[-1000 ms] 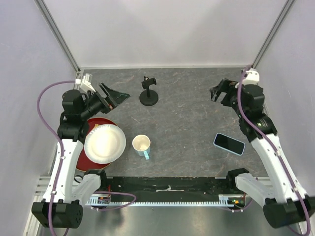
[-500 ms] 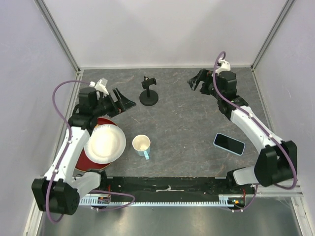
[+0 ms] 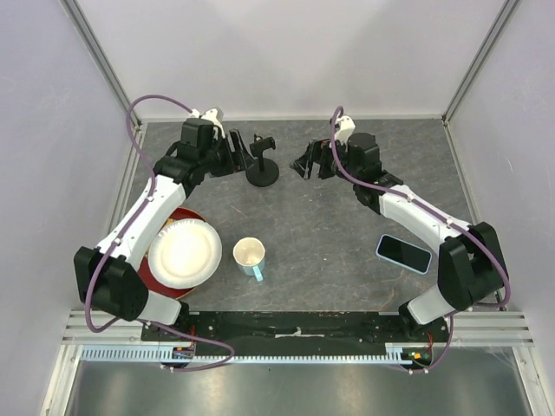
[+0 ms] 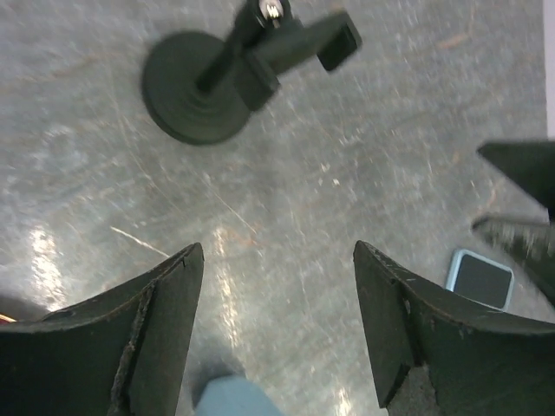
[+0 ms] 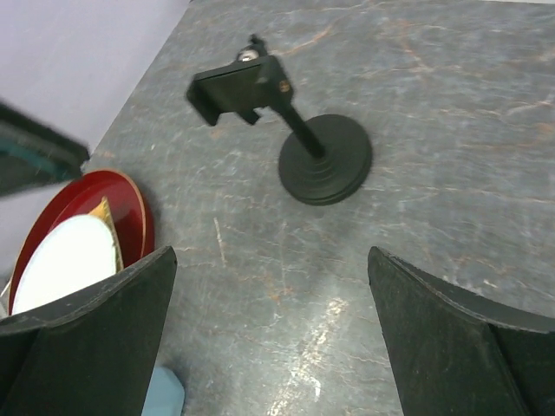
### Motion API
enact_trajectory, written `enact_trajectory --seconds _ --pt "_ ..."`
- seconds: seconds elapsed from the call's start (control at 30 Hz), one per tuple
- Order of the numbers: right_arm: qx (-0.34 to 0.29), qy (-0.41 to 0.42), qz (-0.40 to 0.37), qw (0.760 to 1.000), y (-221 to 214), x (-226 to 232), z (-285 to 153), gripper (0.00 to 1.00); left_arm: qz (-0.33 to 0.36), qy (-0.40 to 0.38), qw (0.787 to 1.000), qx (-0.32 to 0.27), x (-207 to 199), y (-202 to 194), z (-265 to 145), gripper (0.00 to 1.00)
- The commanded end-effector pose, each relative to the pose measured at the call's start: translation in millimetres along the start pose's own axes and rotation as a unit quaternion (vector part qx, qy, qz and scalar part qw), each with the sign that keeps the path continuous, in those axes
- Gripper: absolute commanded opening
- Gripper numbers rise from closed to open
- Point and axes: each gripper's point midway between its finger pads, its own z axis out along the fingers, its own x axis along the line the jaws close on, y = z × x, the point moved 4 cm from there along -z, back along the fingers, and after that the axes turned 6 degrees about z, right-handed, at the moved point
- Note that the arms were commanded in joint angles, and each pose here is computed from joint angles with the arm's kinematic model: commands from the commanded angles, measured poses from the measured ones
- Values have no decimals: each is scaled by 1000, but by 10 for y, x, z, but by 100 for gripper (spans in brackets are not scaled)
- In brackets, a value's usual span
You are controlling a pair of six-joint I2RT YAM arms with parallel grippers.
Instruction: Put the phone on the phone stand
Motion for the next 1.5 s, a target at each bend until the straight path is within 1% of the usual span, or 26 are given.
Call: enact_trajectory --seconds 0.0,0.03,0.1,0.13,0.17,0.23,0.3,0.37,0.4,0.43,0.47,0.5,0.53,0.57,0.6,0.63,0.7,0.73,0.83,0.9,1.0,1.13,1.2,1.33,1.47 --pt "-17 63 -53 996 57 245 56 98 23 50 996 -66 74 390 -1 75" --pt "-18 75 -56 995 43 287 70 98 23 46 996 -76 45 465 19 74" --pt "-22 83 -57 995 27 323 93 98 27 39 997 -61 44 455 176 72" --pt "-27 89 -56 994 6 354 132 98 33 34 997 -60 15 502 211 70" --pt "-29 92 -57 994 1 370 151 98 33 34 998 -42 47 445 350 68" --pt "-35 105 -60 992 -30 414 237 98 27 20 999 -41 20 483 444 64" --pt "-45 115 -67 990 25 479 307 98 17 -2 1000 -24 0 451 567 63" --pt "-49 105 -81 990 47 426 425 98 10 -13 1000 -25 -43 501 598 63" --pt "-60 101 -89 989 140 448 471 98 6 -13 1000 -23 -34 495 618 63" --pt "-55 87 -91 991 103 369 546 98 5 -12 1000 -21 -27 472 616 63" --pt "-60 71 -100 991 114 306 598 96 5 -7 1000 -23 -5 457 617 63" --pt "-57 66 -103 991 94 273 643 95 6 -8 999 -31 -14 470 558 63" --pt "-49 60 -106 991 59 225 717 93 5 -4 1000 -22 27 368 568 64" --pt "-48 59 -110 991 49 208 749 90 4 -7 1000 -25 33 352 538 64" --pt "-48 57 -116 990 51 192 781 89 1 -17 999 -36 11 375 467 64" --pt "-49 54 -117 990 22 156 820 83 -8 -26 999 -29 14 306 456 63" --pt "-58 52 -121 990 37 140 843 79 -14 -51 998 -31 -10 314 382 63" --pt "-67 58 -124 988 55 151 870 74 -20 -56 998 -36 -8 316 323 63" --pt "-70 85 -124 986 55 200 986 69 -33 -82 995 -38 -43 305 246 63" --pt "-77 100 -123 984 152 275 1072 68 -36 -92 995 -34 -58 290 221 63" --pt "-67 105 -101 987 67 263 1207 67 -43 -96 994 -25 -41 238 220 63" --pt "-86 111 -113 984 -32 256 1281 66 -65 -126 990 -6 -115 167 231 62" --pt "-81 100 -120 984 -62 197 1354 66 -74 -151 986 -4 -189 162 190 61" --pt "-71 74 -141 985 -70 99 1443 67 -77 -174 982 -14 -269 214 60 63" --pt "-67 90 -147 983 -155 86 1482 67 -76 -186 979 -38 -275 297 -95 63"
